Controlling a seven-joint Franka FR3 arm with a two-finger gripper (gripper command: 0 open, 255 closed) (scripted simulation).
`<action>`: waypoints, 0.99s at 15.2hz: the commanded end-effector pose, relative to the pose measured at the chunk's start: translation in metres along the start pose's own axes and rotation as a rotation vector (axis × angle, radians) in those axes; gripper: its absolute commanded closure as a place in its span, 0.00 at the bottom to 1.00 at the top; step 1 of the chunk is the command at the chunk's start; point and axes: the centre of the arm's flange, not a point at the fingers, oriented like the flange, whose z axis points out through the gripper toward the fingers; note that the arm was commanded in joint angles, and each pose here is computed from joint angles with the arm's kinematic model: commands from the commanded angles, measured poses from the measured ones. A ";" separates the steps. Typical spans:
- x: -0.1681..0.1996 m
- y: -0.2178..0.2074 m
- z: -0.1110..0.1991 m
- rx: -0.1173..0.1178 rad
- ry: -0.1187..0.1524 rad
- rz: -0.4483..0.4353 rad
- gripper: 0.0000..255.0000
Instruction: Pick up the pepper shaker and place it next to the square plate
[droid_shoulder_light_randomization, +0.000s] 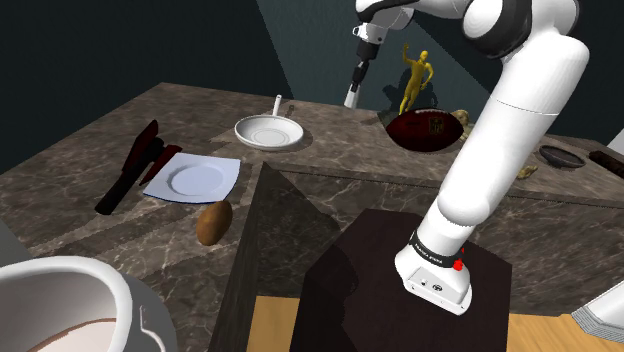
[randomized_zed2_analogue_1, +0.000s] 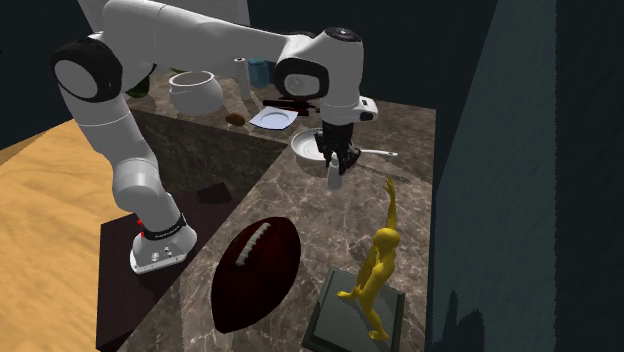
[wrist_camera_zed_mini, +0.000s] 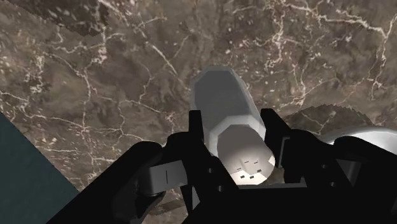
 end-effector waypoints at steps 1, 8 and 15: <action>0.002 0.000 -0.010 0.000 0.000 0.000 1.00; 0.005 -0.002 -0.047 0.000 0.000 0.000 1.00; 0.012 -0.029 -0.067 0.000 0.000 0.000 1.00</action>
